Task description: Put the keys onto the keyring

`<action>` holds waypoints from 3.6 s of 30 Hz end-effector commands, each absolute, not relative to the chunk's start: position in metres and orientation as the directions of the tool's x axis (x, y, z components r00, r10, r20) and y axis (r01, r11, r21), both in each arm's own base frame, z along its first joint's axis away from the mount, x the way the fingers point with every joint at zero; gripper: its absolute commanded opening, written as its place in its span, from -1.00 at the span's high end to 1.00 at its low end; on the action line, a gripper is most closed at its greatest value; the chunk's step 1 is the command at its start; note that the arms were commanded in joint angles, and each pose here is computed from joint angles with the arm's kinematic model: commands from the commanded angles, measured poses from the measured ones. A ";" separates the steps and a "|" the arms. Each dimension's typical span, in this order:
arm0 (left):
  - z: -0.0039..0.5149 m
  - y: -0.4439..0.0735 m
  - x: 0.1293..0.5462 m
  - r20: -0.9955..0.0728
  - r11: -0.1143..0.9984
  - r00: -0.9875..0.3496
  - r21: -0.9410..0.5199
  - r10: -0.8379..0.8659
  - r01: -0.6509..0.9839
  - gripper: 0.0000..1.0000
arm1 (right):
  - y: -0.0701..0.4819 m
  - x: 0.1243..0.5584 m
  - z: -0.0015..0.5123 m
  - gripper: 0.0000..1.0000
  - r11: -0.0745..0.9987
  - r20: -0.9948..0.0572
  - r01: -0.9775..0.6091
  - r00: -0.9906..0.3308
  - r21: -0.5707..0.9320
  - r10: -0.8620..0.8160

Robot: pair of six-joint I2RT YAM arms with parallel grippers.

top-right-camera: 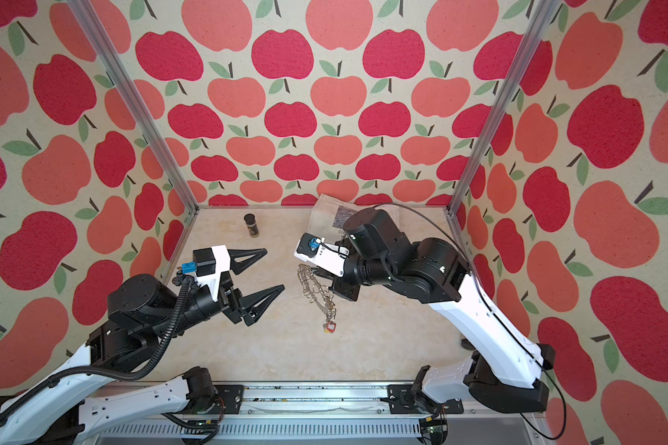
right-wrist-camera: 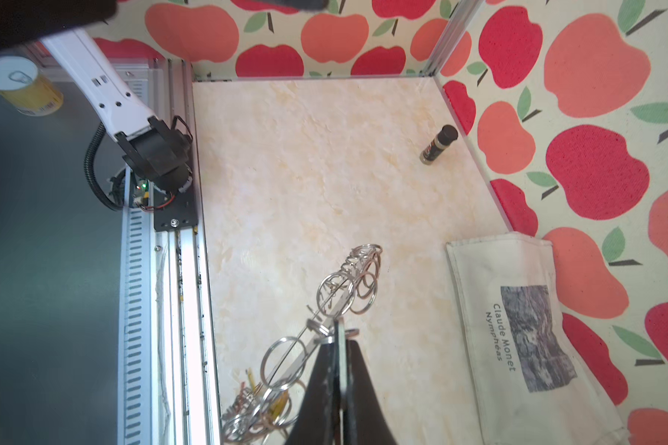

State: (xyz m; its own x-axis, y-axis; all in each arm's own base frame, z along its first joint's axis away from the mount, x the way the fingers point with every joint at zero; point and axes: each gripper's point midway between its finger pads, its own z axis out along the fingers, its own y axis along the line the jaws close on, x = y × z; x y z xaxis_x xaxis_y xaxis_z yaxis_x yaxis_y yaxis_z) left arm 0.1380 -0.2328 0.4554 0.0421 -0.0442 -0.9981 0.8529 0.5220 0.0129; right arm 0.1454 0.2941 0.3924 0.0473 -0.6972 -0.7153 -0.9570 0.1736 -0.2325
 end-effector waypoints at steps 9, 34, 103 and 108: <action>0.361 -0.151 0.175 -0.963 0.854 -0.263 -0.086 0.061 0.513 -0.79 | 0.328 0.182 0.308 1.00 0.200 -0.636 -0.968 -0.060 -0.150 -0.769; 0.318 -0.134 0.175 -0.938 0.892 -0.346 -0.140 0.020 0.430 -0.93 | 0.301 0.243 0.135 1.00 0.494 -0.469 -0.854 -0.509 0.166 -0.722; 0.098 0.030 0.377 -0.947 0.975 -0.312 0.138 0.078 -0.173 -1.00 | 0.044 0.385 0.110 -0.98 0.970 -0.943 -0.140 -0.244 -0.197 -0.226; 0.103 0.034 0.387 -0.956 0.973 -0.285 0.123 0.063 -0.196 -1.00 | 0.042 0.382 0.105 -0.98 0.973 -0.953 -0.123 -0.210 -0.194 -0.217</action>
